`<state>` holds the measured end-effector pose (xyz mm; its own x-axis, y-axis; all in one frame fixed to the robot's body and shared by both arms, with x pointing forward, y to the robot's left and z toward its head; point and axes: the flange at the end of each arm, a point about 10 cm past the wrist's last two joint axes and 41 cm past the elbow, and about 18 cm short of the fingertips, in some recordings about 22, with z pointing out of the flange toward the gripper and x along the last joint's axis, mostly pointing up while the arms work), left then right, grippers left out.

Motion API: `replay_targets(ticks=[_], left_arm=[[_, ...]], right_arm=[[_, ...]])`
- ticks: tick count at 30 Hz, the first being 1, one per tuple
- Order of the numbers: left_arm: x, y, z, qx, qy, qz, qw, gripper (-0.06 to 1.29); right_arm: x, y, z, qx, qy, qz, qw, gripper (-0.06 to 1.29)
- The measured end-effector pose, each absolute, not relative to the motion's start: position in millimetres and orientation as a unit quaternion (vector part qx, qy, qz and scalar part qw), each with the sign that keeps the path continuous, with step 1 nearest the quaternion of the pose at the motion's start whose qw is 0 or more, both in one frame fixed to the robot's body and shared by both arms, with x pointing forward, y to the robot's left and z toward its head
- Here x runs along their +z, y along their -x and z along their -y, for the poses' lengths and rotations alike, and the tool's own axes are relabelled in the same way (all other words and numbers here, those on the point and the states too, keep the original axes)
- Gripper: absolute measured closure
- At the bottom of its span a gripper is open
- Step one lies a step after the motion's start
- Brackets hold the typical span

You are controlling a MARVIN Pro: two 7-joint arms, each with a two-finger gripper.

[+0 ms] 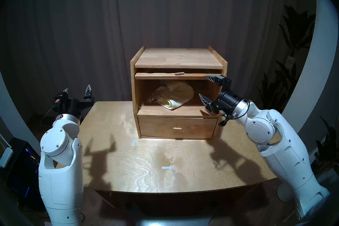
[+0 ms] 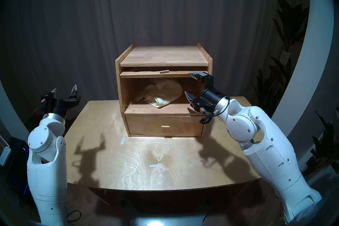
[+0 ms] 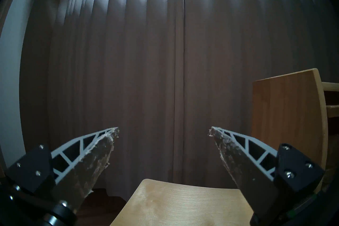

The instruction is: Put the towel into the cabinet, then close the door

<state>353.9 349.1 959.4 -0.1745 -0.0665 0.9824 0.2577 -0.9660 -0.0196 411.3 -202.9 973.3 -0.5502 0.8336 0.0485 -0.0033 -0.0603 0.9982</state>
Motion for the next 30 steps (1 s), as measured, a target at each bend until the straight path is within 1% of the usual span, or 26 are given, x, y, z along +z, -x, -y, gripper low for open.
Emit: replay_targets(ticks=[26, 28, 30], left_arm=[[966, -364, -354, -0.79, 0.601, 0.03, 0.117, -0.02], [966, -365, -354, -0.792, 0.598, 0.028, 0.117, -0.02], [965, -365, -355, -0.796, 0.594, 0.026, 0.117, -0.02]], right_arm=[[964, -484, 166, 0.632, -0.356, -0.601, 0.336, -0.02], [969, -487, 162, 0.637, -0.347, -0.6, 0.337, -0.02], [988, -490, 158, 0.653, -0.327, -0.589, 0.346, -0.02]])
